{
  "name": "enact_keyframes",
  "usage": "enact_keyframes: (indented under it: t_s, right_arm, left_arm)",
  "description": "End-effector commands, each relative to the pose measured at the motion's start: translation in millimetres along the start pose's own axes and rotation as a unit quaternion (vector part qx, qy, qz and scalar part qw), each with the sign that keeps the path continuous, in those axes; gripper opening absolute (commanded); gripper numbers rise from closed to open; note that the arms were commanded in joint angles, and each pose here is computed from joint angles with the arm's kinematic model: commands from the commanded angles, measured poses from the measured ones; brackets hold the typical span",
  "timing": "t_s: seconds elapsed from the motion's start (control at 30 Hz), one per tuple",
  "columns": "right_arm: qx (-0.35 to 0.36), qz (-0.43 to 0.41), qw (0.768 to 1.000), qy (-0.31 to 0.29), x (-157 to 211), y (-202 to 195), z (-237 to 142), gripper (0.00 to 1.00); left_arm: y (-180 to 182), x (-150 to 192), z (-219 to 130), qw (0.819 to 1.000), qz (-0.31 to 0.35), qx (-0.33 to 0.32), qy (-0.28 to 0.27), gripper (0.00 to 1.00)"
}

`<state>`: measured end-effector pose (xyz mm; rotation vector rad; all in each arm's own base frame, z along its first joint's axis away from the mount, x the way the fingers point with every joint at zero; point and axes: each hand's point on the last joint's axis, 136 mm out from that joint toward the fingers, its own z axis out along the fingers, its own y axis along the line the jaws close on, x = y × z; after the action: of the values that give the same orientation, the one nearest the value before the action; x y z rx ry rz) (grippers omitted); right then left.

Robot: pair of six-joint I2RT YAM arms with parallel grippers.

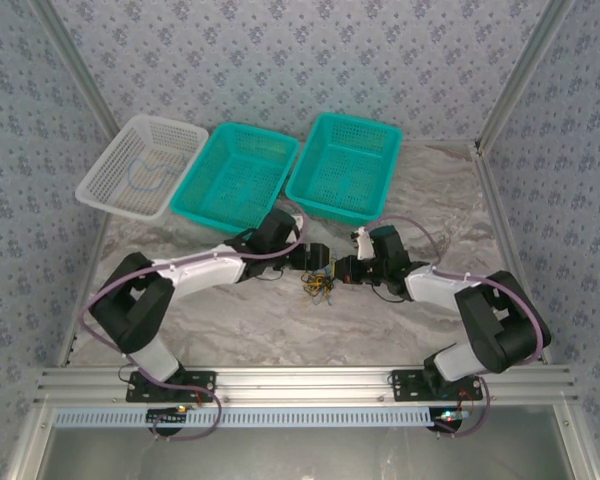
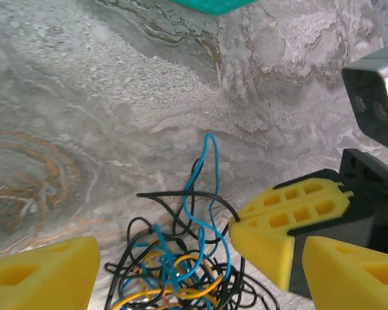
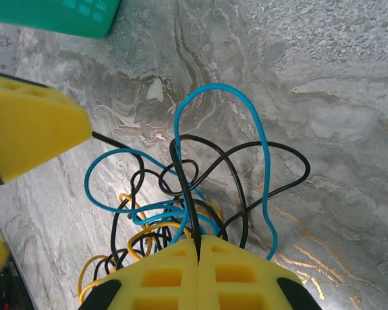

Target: Untangle the cables

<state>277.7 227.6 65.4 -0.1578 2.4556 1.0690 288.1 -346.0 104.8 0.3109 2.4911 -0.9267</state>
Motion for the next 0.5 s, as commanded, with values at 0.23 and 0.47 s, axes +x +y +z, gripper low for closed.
enact_keyframes:
  t_s: [0.23, 0.47]
  right_arm:
    - [-0.034, 0.007, 0.998, -0.061, -22.4, 23.7, -19.1, 0.0]
    - [-0.036, 0.002, 0.996, -0.076, -29.5, 29.5, -23.7, 0.0]
  left_arm:
    - [5.7, 20.0, 29.0, 0.996, 0.011, -0.028, 0.081, 0.75]
    - [23.2, 29.0, 49.9, 0.994, 0.017, -0.053, 0.098, 0.71]
